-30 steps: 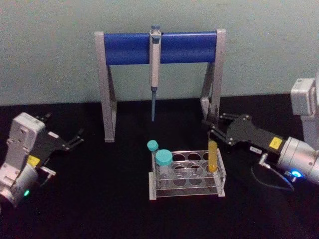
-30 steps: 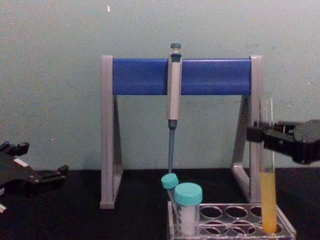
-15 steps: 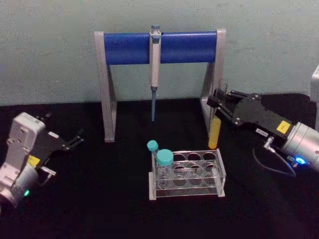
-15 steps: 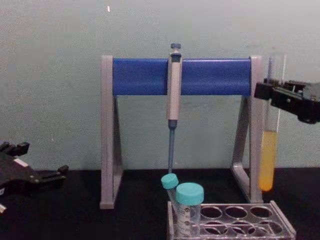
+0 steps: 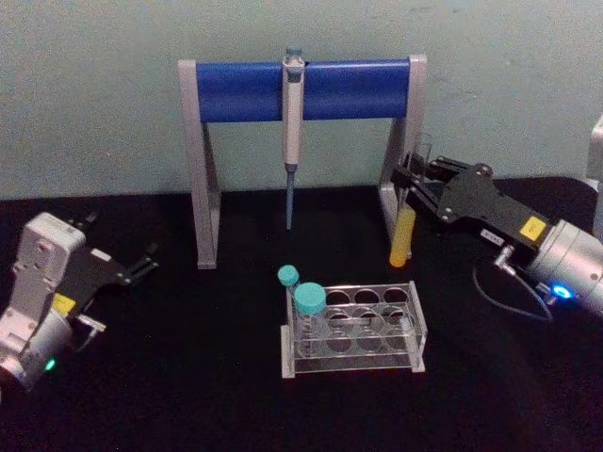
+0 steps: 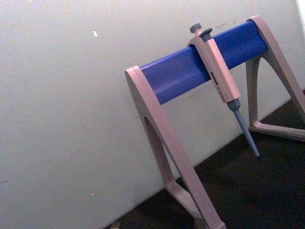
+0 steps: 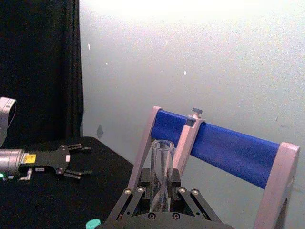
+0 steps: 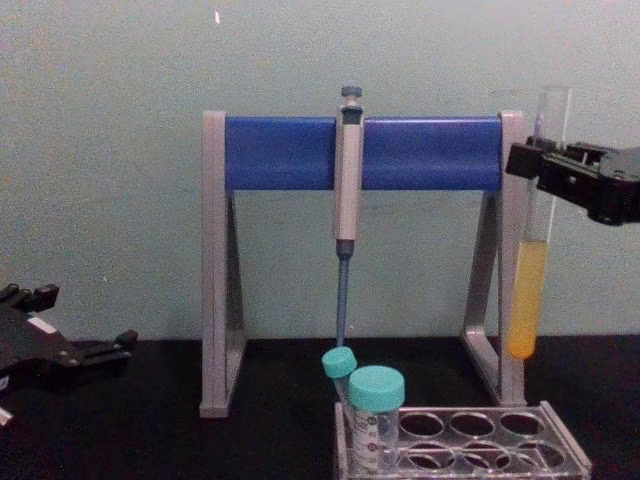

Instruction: Pick up the test tube from the test tube rack, shake it, then place it back into the test tube rack.

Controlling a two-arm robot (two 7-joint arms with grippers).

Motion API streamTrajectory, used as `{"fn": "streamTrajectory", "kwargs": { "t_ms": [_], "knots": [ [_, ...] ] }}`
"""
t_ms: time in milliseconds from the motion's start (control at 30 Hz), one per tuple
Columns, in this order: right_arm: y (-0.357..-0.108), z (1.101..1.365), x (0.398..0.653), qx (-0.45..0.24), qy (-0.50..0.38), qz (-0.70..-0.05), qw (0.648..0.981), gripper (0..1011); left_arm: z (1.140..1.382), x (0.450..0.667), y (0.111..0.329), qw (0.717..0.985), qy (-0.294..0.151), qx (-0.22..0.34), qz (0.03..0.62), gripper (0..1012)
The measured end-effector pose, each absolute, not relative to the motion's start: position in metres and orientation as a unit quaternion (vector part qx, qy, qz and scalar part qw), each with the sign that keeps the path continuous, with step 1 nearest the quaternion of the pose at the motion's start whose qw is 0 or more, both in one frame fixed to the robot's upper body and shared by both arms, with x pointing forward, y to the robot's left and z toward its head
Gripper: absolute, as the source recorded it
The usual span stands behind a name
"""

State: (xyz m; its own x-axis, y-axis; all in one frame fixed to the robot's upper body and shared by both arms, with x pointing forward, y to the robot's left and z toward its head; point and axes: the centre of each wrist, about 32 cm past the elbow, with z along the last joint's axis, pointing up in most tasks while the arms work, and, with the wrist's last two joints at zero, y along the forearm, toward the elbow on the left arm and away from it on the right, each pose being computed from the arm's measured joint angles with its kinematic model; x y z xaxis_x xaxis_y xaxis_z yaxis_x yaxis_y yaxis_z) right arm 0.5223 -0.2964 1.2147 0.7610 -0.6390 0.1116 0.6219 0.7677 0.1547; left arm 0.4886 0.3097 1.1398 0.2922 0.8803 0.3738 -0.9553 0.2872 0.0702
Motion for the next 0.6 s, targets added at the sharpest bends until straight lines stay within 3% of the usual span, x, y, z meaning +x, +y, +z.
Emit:
{"fn": "streamTrajectory", "kwargs": {
  "t_ms": [600],
  "knots": [
    [-0.283,1.218,0.529,0.085,-0.077,-0.271,0.956,237,1.14,0.489,0.31,0.791,-0.132,0.141,0.58,1001]
  ]
}}
